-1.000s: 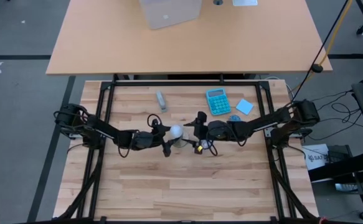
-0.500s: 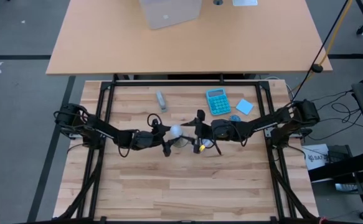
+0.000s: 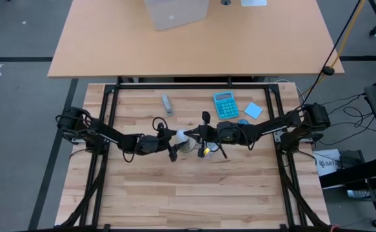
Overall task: Screw lightbulb
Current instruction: Insert the white lightbulb into the desk lamp
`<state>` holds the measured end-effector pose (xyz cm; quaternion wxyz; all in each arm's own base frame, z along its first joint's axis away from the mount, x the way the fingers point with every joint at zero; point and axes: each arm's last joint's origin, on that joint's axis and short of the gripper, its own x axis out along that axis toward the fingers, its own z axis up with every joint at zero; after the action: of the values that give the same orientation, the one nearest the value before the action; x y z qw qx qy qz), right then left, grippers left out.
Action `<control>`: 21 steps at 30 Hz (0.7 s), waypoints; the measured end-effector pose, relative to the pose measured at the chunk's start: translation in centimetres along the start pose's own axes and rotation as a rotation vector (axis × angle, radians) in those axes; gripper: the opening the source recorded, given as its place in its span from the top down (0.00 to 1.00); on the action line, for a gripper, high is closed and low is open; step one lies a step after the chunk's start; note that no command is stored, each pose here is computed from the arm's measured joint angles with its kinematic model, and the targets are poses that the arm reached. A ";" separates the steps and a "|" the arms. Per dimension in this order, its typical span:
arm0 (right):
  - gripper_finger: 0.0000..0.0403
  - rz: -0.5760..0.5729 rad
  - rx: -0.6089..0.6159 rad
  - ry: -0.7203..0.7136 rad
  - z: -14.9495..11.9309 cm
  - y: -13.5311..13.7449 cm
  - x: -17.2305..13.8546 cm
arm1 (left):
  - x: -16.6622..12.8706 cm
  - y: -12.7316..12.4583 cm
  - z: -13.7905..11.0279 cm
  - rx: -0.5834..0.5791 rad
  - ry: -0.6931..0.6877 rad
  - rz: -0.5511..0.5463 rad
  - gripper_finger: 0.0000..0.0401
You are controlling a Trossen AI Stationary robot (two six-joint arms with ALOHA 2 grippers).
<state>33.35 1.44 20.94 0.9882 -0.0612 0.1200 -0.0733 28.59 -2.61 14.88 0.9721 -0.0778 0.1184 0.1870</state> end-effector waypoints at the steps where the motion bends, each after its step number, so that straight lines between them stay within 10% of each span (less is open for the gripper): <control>1: 0.99 0.015 0.007 0.012 -0.2 0.0 0.2 | 0.0 0.0 0.0 0.000 0.000 0.000 0.30; 21: 1.00 0.012 -0.043 0.154 -0.5 0.5 3.6 | 0.0 0.0 -0.1 0.007 0.006 -0.001 0.30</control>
<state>36.76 1.28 19.57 0.9749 -0.0757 0.1978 -0.0691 28.58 -2.61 14.82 0.9720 -0.0750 0.1222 0.1860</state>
